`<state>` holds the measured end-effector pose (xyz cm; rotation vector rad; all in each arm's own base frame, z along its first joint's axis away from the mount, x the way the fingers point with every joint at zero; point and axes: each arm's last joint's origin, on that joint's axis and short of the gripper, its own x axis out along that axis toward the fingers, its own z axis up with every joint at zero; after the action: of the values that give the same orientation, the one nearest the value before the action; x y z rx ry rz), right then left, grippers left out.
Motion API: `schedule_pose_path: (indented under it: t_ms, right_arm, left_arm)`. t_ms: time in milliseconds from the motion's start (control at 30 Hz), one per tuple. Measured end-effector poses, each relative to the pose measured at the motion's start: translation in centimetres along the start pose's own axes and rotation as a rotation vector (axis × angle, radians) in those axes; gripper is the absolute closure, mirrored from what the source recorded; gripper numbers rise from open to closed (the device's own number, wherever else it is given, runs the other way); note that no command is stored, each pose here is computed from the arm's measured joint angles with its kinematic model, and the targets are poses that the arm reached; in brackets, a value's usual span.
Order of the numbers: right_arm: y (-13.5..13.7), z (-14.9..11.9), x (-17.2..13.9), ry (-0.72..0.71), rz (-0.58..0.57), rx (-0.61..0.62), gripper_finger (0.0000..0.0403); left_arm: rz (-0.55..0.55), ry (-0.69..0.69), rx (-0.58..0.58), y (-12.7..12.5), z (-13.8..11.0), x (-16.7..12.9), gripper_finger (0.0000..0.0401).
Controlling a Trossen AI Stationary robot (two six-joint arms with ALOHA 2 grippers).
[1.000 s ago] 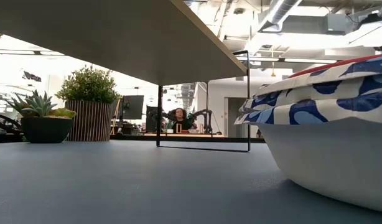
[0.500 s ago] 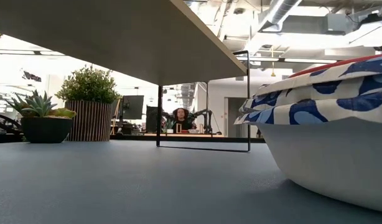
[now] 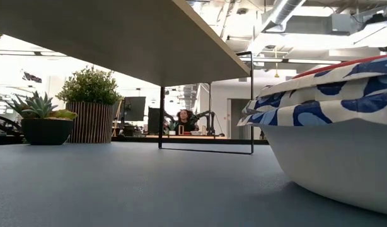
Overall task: Place and stack bowls onto a shelf
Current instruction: Put the white bowl on the shelf
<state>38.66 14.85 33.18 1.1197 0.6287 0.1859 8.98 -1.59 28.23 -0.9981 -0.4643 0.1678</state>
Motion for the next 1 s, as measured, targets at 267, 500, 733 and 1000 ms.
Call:
schedule_pose_path:
  t_ms: [267,500,733,1000]
  right_arm:
    - [-1.1,-0.3,1.8,0.031,0.0,0.065,0.0378]
    - [-1.6,1.1,1.6,-0.027,-0.02,0.103,0.0376]
    - [-2.1,2.1,1.4,-0.046,-0.037,0.131,0.0366]
    - [-2.0,1.7,1.4,-0.027,-0.034,0.139,0.0363]
  left_arm:
    - [-0.009,0.005,-0.007,0.0,0.0,0.0,0.028]
    - [-0.017,0.015,-0.005,-0.1,0.0,0.0,0.028]
    - [-0.038,0.037,-0.005,-0.1,-0.1,0.0,0.028]
    - [-0.037,0.037,-0.004,-0.1,-0.1,0.0,0.028]
